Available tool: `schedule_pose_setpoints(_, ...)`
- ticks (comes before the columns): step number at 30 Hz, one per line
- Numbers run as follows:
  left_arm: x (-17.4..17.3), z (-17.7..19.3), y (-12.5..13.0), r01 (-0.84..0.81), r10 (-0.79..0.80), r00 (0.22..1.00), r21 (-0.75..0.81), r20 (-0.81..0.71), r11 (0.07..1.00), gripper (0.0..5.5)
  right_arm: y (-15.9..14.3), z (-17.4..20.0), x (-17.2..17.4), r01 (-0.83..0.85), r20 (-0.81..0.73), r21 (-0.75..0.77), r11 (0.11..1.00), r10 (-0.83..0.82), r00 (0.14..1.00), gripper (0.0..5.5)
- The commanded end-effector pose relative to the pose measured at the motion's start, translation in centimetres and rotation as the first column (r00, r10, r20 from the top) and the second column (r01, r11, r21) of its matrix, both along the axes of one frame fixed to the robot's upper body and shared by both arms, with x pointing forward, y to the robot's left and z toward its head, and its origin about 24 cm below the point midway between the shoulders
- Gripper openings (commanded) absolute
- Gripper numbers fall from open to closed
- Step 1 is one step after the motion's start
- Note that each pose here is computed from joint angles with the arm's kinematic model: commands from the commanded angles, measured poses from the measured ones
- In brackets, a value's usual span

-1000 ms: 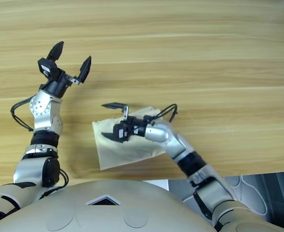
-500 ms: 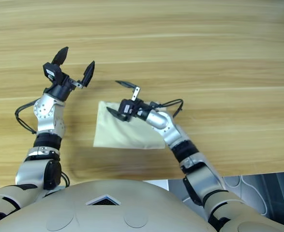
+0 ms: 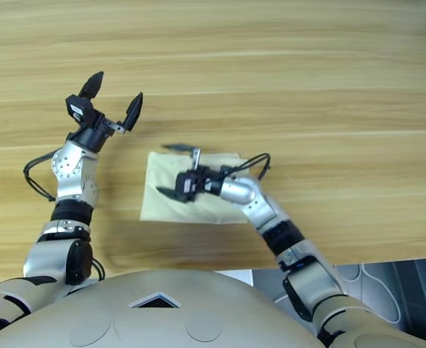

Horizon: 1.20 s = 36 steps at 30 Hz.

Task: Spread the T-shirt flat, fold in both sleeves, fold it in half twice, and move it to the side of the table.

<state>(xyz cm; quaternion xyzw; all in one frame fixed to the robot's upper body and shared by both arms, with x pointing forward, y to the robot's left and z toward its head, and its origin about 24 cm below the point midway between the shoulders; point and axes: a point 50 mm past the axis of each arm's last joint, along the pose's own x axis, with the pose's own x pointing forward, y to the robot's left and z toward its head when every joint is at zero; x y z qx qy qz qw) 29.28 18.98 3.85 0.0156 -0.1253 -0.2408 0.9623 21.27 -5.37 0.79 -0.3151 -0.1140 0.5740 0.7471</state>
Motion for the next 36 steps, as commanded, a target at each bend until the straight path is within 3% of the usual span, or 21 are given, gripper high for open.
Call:
schedule_pose_setpoints(1,0.3,0.3,-0.3,0.013,-0.013,1.000,0.018,0.008,1.000,5.39,-0.7,-3.7,-0.2,-0.006,-0.006,-0.234,0.972,0.005,1.000,5.40)
schedule_pose_setpoints(4,0.4,0.3,-0.2,0.004,-0.004,1.000,0.018,0.010,1.000,5.39,-3.5,-6.1,2.0,0.152,0.048,-0.393,0.907,-0.145,0.988,5.40)
schedule_pose_setpoints(6,0.3,0.2,0.0,-0.007,0.007,1.000,0.016,0.009,1.000,5.39,-7.0,-6.3,5.4,0.421,0.144,-0.431,0.798,-0.400,0.905,5.40)
schedule_pose_setpoints(7,0.1,0.0,0.3,-0.021,0.021,1.000,0.014,0.007,1.000,5.39,-9.4,-6.0,7.1,0.572,0.204,-0.433,0.697,-0.543,0.815,5.40)
schedule_pose_setpoints(9,-0.5,-0.5,1.0,-0.060,0.060,0.998,0.010,-0.002,0.998,5.39,-15.8,-4.7,9.1,0.825,0.301,-0.401,0.399,-0.793,0.530,5.40)
schedule_pose_setpoints(12,-1.4,-1.4,2.3,-0.138,0.138,0.990,0.010,-0.024,0.990,5.39,-22.5,-3.5,8.6,0.928,0.377,-0.367,0.067,-0.901,0.214,5.40)
schedule_pose_setpoints(15,-1.7,-2.6,3.3,-0.201,0.202,0.977,0.013,-0.076,0.979,5.39,-27.7,-2.8,6.3,0.924,0.397,-0.340,-0.176,-0.917,-0.028,5.40)
schedule_pose_setpoints(18,-2.0,-3.7,3.9,-0.251,0.251,0.960,0.019,-0.125,0.968,5.39,-30.6,-2.2,4.7,0.896,0.403,-0.319,-0.309,-0.900,-0.166,5.40)
schedule_pose_setpoints(22,-2.3,-4.8,4.3,-0.297,0.297,0.938,0.028,-0.176,0.954,5.39,-32.4,-1.7,3.5,0.870,0.401,-0.304,-0.390,-0.880,-0.254,5.40)
schedule_pose_setpoints(28,-2.4,-5.7,5.5,-0.395,0.399,0.889,0.064,-0.226,0.916,5.39,-31.8,-0.3,5.2,0.920,0.324,-0.173,-0.352,-0.902,-0.285,5.40)
schedule_pose_setpoints(33,-2.2,-6.2,6.5,-0.505,0.515,0.817,0.110,-0.258,0.856,5.39,-30.0,4.4,8.6,0.949,0.262,0.223,-0.224,-0.924,-0.280,5.40)
schedule_pose_setpoints(36,-2.2,-6.5,6.9,-0.561,0.565,0.773,0.103,-0.288,0.821,5.39,-27.9,7.5,10.1,0.871,0.193,0.481,-0.099,-0.957,-0.215,5.40)
